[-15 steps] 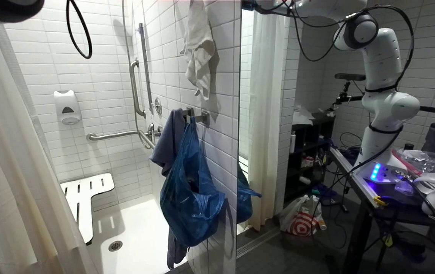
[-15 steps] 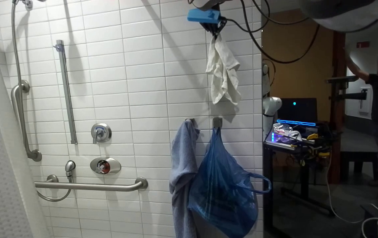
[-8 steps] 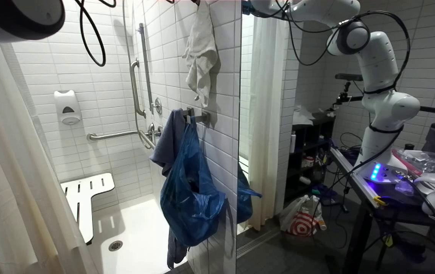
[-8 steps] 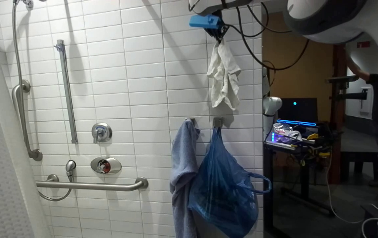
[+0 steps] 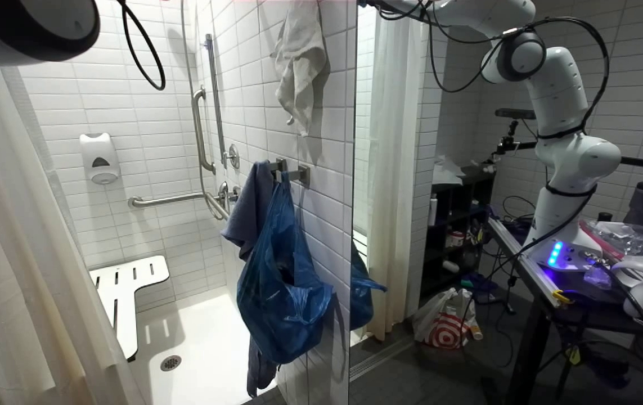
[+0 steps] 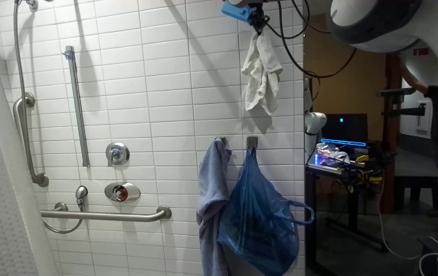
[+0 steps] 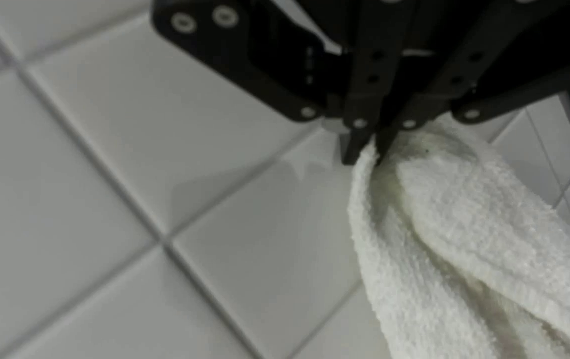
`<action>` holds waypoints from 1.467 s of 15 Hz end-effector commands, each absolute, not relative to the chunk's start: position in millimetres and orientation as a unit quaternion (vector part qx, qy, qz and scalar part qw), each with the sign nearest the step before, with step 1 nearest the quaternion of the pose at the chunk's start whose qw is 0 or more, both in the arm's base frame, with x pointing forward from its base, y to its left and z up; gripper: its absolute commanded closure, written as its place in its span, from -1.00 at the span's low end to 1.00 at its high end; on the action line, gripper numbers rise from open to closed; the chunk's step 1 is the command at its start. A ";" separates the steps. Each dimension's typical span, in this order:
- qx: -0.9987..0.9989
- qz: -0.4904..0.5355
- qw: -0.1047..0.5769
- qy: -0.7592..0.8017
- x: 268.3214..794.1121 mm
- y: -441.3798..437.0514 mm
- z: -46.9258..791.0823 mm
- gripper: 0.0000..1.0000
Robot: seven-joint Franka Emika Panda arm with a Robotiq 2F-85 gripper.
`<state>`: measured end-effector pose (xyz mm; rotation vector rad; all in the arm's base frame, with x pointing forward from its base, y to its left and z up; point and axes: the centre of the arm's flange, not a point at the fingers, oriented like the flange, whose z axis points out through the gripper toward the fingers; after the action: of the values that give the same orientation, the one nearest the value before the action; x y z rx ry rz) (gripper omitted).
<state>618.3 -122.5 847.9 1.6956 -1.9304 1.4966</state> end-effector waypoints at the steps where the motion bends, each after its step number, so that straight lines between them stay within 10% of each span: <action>1: 0.496 0.568 0.066 -0.653 613.2 -124.7 888.8 0.98; 22: 0.460 0.658 0.039 -0.595 585.5 -97.4 914.4 0.98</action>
<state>586.0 -110.2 922.8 1.2999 -1.8976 2.0577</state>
